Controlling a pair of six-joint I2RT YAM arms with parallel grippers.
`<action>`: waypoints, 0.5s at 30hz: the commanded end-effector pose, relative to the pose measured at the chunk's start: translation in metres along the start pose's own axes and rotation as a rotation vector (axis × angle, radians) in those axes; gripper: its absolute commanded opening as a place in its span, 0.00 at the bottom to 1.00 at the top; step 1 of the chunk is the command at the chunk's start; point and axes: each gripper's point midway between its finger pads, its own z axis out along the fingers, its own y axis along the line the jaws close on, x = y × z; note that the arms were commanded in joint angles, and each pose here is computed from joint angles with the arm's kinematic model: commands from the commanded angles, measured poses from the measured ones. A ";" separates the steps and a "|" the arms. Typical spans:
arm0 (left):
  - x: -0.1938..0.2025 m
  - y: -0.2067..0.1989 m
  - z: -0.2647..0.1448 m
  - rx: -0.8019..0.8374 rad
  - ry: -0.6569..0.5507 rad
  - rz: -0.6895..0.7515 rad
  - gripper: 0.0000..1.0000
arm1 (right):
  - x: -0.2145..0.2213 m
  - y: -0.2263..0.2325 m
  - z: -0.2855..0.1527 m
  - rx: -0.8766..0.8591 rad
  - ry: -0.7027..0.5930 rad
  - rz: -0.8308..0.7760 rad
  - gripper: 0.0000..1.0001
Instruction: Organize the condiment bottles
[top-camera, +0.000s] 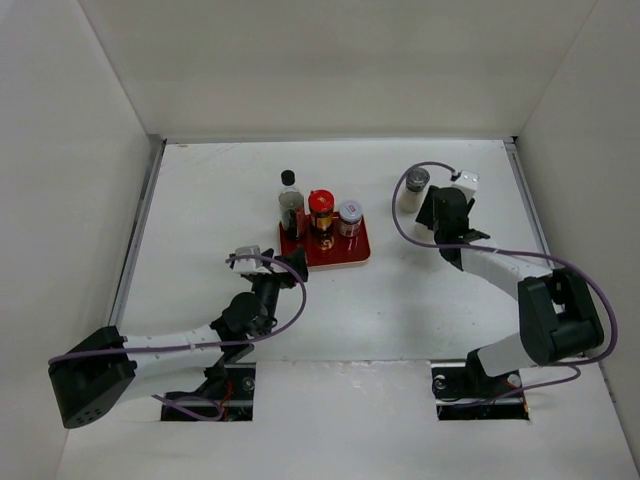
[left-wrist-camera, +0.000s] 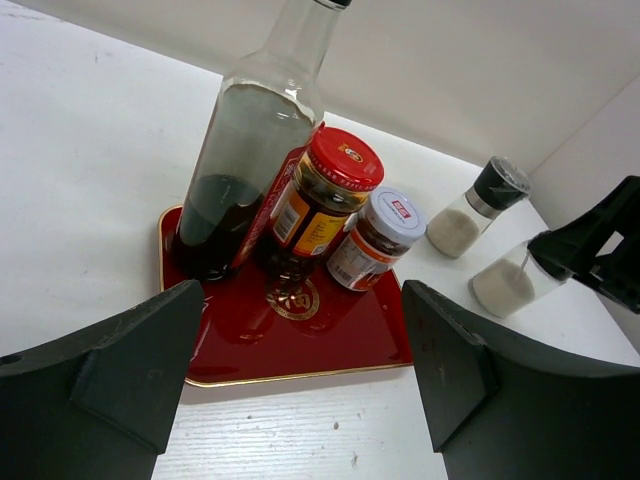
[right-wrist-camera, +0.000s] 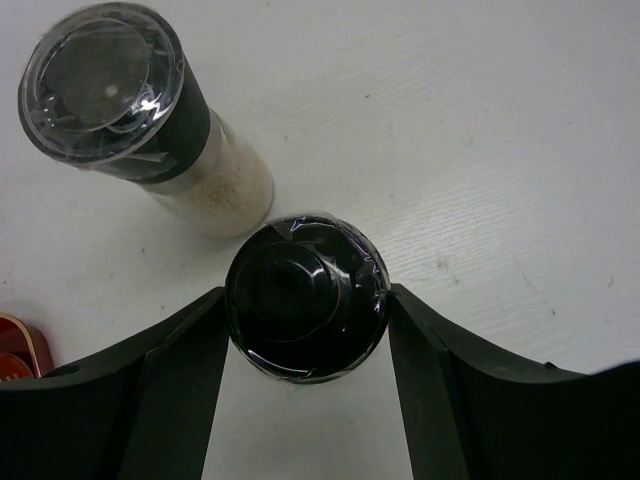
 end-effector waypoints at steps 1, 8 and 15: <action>-0.013 -0.009 0.002 0.025 -0.038 -0.065 0.80 | -0.048 0.011 -0.019 -0.050 -0.142 0.068 0.50; -0.019 -0.009 0.000 0.029 -0.057 -0.097 0.80 | -0.036 0.074 -0.108 -0.295 -0.132 0.099 0.48; -0.042 0.031 -0.005 -0.117 -0.153 -0.165 0.79 | -0.026 0.203 -0.168 -0.615 -0.107 0.112 0.49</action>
